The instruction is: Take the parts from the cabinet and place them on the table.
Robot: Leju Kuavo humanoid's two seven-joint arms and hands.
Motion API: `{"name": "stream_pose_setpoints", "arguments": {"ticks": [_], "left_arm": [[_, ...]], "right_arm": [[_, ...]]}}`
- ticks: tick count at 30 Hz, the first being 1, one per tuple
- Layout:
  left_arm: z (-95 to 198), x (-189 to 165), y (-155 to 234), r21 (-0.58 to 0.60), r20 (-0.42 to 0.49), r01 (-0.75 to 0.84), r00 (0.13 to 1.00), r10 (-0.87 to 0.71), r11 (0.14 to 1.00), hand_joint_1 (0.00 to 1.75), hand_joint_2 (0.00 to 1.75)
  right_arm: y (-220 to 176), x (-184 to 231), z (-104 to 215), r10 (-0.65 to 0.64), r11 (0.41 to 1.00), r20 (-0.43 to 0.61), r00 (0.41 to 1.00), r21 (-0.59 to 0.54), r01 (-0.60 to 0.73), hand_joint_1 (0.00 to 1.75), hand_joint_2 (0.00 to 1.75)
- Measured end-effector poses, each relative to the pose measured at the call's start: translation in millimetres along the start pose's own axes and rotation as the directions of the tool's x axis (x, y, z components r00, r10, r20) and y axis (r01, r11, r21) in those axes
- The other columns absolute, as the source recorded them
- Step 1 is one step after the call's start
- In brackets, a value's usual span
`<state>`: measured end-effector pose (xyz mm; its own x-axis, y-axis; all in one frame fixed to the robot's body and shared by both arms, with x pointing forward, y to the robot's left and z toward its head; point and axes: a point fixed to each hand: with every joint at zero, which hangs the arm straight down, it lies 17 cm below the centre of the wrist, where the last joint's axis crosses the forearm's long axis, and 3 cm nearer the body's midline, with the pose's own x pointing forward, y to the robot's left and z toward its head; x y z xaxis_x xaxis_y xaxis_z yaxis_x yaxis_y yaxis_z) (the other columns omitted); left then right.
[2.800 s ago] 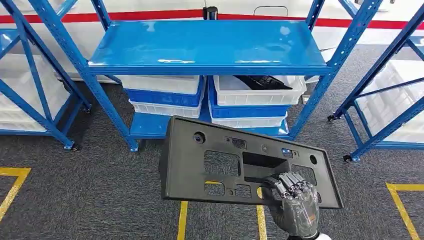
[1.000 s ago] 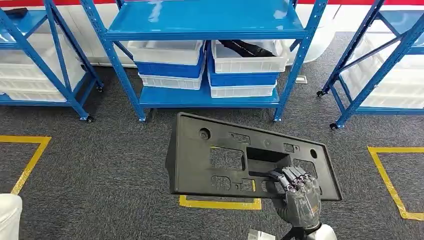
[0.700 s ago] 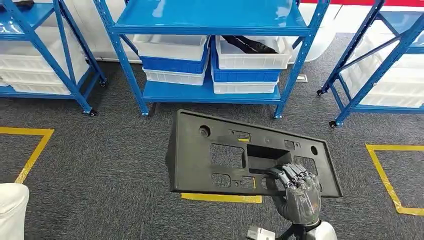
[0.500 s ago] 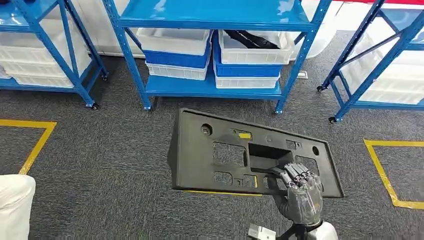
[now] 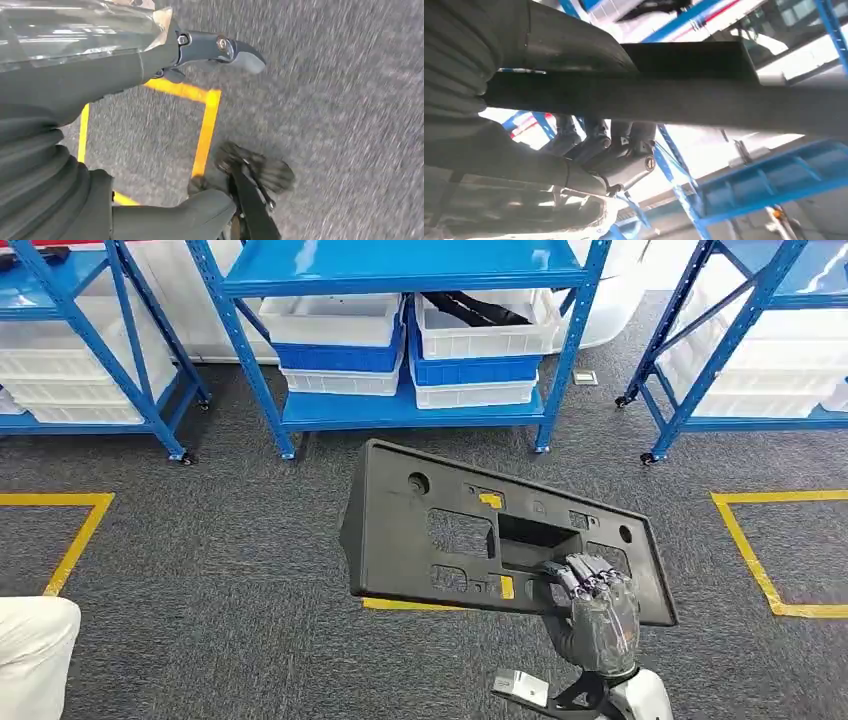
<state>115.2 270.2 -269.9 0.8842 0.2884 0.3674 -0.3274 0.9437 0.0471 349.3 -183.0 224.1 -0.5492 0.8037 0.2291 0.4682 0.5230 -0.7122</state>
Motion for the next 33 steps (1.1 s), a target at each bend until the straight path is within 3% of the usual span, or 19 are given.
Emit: {"name": "stream_pose_setpoints", "arguments": {"ticks": [15,21,27,33], "left_arm": [[0,-1,11,0.077,0.027,0.051,0.998,-0.053,0.996,0.0,1.75],[1,9,8,0.096,0.078,0.059,0.995,-0.066,0.994,0.0,1.75],[3,17,-3,0.052,0.131,0.049,0.99,-0.055,0.997,0.0,1.75],[4,8,-7,0.003,0.105,0.044,0.994,-0.044,0.999,0.0,1.75]], "right_arm": [[-3,-2,11,0.051,0.998,-0.023,0.998,0.029,-0.05,1.75,1.75],[-10,-2,13,0.062,0.998,-0.035,0.997,0.021,-0.062,1.75,1.75],[-16,-4,15,0.068,0.998,-0.041,0.997,0.012,-0.068,1.75,1.75],[-15,-5,17,0.069,0.998,-0.05,0.996,0.016,-0.068,1.75,1.75]]}}
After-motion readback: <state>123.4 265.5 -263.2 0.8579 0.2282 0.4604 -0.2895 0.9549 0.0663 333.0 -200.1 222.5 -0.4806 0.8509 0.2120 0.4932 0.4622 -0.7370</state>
